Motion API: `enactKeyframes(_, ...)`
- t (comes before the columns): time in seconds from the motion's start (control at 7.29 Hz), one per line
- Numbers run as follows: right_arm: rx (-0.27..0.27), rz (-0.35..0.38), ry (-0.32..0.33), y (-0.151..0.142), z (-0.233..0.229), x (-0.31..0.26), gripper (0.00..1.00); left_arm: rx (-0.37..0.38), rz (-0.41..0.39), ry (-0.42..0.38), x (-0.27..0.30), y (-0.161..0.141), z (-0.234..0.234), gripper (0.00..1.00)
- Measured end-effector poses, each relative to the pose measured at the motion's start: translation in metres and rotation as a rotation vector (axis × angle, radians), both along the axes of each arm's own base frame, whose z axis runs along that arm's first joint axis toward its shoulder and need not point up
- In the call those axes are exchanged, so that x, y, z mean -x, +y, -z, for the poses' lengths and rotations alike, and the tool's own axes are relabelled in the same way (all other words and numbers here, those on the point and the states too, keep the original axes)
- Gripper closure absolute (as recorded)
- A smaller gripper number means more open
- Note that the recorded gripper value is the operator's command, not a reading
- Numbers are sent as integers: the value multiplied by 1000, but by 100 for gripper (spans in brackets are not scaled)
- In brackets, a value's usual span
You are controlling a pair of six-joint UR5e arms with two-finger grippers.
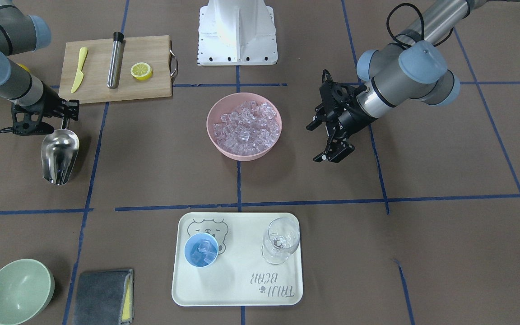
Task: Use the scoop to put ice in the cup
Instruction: 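Lower the scoop onto the table and open the right gripper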
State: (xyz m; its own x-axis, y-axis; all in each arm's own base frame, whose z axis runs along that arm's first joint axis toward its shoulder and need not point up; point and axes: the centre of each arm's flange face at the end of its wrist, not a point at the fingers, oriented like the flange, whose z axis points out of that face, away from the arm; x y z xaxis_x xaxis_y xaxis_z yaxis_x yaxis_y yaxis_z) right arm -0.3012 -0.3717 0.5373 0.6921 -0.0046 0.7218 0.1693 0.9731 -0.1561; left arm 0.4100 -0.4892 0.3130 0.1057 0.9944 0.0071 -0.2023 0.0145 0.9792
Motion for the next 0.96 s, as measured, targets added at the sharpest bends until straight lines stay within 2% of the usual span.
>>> enactKeyframes(0.27,6,1,4,-2,-4,2,82,-1,0,2,0,0,1,0)
enactKeyframes(0.41,8,2,5,-2,-5,3,57,-2,0,2,0,0,1,0)
enactKeyframes(0.55,9,2,4,-3,-5,3,1,-2,1,2,1,0,1,0)
enactKeyframes(0.96,7,-1,0,-3,-3,4,0,-2,2,2,1,0,1,0)
